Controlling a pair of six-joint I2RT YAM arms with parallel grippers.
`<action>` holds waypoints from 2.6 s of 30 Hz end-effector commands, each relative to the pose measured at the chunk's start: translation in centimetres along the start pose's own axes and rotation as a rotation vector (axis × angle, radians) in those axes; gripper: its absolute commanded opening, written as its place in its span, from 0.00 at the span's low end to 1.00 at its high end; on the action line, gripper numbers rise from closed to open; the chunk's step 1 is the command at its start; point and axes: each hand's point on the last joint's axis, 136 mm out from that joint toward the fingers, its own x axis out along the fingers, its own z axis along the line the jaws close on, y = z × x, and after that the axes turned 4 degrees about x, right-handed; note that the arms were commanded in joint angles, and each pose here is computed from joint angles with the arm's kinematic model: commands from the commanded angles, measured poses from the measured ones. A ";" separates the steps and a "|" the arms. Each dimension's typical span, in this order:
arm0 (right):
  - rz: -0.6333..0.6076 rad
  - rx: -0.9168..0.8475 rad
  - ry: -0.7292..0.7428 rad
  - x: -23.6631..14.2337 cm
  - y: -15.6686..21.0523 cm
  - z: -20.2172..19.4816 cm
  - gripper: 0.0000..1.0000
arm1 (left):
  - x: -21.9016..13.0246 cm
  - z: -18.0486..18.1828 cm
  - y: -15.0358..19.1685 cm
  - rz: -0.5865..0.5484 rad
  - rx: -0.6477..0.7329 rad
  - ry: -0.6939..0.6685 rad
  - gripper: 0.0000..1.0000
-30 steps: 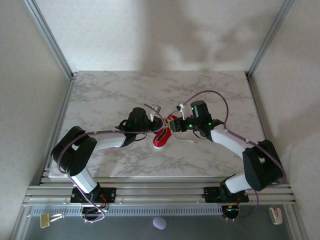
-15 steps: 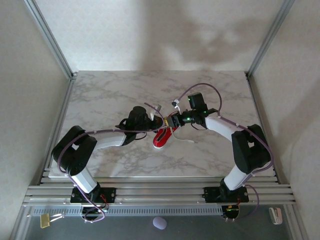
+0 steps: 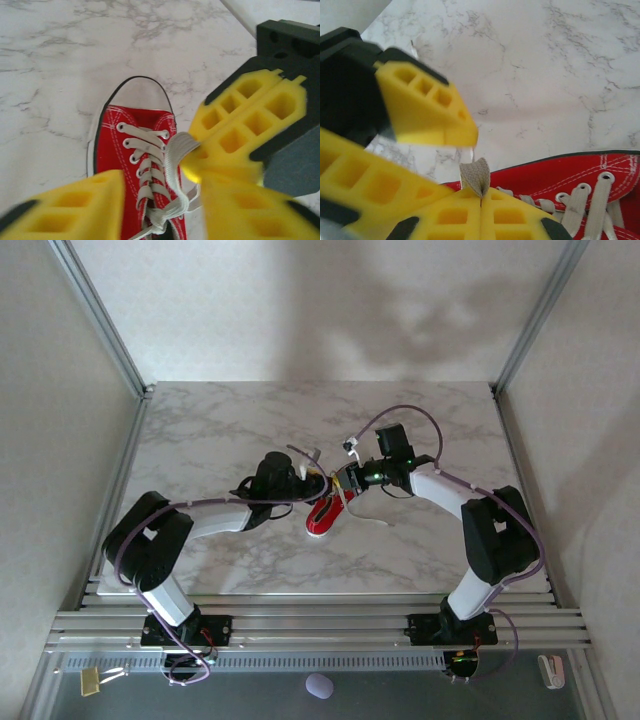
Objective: Tie the shoes
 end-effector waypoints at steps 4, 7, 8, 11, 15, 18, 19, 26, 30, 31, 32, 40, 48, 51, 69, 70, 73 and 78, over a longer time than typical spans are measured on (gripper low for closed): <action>-0.065 0.001 0.067 -1.3 -0.6 0.0 0.00 | -4.2 5.0 -1.6 -0.038 -0.089 -0.346 0.93; -0.060 -0.002 0.095 -1.4 -0.5 0.2 0.00 | -6.8 7.9 -0.1 -0.013 -0.132 -0.511 0.93; -0.058 -0.006 0.102 -1.5 -0.5 0.2 0.00 | -7.7 9.1 0.6 0.002 -0.161 -0.576 0.91; -0.055 -0.010 0.119 -1.5 -0.4 0.4 0.00 | -10.6 11.8 2.2 0.018 -0.236 -0.734 0.88; -0.044 -0.025 0.143 -1.2 -0.4 0.6 0.00 | -14.0 13.9 3.4 0.000 -0.343 -0.876 0.85; -0.038 -0.036 0.149 -1.1 -0.5 0.9 0.00 | -17.3 16.3 5.2 -0.003 -0.497 -1.028 0.75; -0.037 -0.036 0.151 -1.0 -0.5 0.9 0.00 | -17.9 16.8 5.8 0.000 -0.540 -1.059 0.73; -0.029 -0.035 0.169 -1.0 -0.2 0.7 0.00 | -19.0 19.3 8.5 0.082 -0.701 -1.218 0.79; -0.024 -0.034 0.180 -1.2 0.2 0.6 0.00 | -18.6 20.1 8.7 0.102 -0.727 -1.265 0.76; -0.024 -0.035 0.180 -1.2 0.2 0.5 0.00 | -18.5 20.4 8.8 0.111 -0.733 -1.275 0.75; -0.022 -0.034 0.178 -1.1 0.4 0.6 0.00 | -18.5 20.7 9.0 0.121 -0.743 -1.288 0.74; -0.024 -0.026 0.175 -1.0 0.5 0.5 0.00 | -16.7 22.7 10.3 0.162 -0.809 -1.252 0.71; -0.008 -0.025 0.174 -0.8 1.0 0.4 0.00 | -15.1 24.1 11.7 0.200 -0.843 -1.217 0.66; -0.004 -0.024 0.175 -0.8 1.2 0.4 0.00 | -14.9 24.5 12.4 0.217 -0.852 -1.221 0.63; -0.017 -0.018 0.163 -0.7 1.1 0.8 0.00 | -11.0 24.9 9.6 0.228 -0.712 -1.045 0.00; -0.023 -0.018 0.165 -0.7 1.0 0.8 0.00 | -10.8 24.6 8.2 0.205 -0.683 -1.017 0.00; -0.047 -0.010 0.172 -0.8 0.8 0.8 0.00 | -11.0 23.4 4.0 0.125 -0.611 -0.963 0.00; -0.092 0.018 0.205 -1.0 0.2 0.4 0.00 | -12.6 19.6 -2.0 0.000 -0.501 -0.866 0.00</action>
